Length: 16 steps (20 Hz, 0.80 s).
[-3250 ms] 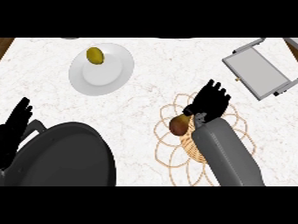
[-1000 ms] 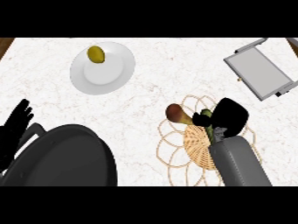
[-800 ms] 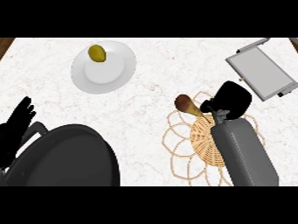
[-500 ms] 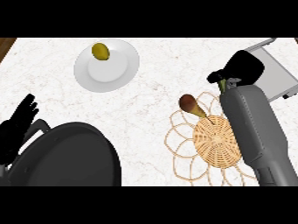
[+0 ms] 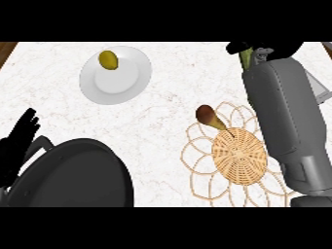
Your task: Pick the squash from the placemat and place it in the tiered shelf
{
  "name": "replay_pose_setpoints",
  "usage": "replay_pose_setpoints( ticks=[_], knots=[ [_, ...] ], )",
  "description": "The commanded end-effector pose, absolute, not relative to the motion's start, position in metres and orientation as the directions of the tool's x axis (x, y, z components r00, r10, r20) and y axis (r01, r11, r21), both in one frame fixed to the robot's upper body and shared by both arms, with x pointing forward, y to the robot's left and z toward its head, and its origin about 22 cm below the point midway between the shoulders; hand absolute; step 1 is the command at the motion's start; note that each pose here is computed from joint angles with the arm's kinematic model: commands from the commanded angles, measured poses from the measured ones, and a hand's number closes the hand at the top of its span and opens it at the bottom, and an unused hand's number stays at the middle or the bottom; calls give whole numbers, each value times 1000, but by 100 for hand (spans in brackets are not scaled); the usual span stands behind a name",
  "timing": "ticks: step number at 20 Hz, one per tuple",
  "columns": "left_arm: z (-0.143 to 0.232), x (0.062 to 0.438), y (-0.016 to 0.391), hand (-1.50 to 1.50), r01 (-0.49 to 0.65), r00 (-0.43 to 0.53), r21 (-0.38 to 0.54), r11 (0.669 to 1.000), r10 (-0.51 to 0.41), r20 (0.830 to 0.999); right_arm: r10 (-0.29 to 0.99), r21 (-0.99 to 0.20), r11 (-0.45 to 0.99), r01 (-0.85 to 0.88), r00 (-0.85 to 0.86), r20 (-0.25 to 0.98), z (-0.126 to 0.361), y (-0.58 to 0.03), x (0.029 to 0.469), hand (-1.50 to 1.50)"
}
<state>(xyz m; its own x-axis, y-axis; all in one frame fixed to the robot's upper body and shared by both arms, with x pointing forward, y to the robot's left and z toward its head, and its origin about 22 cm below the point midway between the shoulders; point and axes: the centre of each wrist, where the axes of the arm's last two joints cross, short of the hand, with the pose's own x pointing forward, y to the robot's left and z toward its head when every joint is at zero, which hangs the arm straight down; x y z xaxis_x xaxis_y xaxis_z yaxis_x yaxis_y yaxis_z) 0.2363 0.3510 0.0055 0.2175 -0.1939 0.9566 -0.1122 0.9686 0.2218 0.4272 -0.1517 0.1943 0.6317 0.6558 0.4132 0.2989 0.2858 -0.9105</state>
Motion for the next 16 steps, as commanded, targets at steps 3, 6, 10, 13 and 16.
replay_pose_setpoints(
  ticks=[3, 6, 10, 13, 16],
  knots=[
    [-5, 230, 362, 0, -114, 249, 209, 971, -175, 952, 545, -785, 356, 507, 570, 615, 261, -139, 410, 150],
    [0, 238, 354, 0, -117, 237, 219, 969, -187, 953, 542, -748, 343, 569, 531, 652, 275, -127, 398, 150],
    [-9, 225, 353, 0, -113, 251, 202, 973, -169, 953, 552, -740, 281, 611, 527, 646, 319, -143, 390, 150],
    [21, 250, 372, 0, -125, 252, 218, 968, -182, 951, 569, -717, 256, 649, 498, 654, 315, -129, 376, 150],
    [-7, 227, 358, 0, -113, 250, 219, 969, -186, 950, 556, -725, 182, 664, 539, 633, 337, -146, 391, 150]
  ],
)
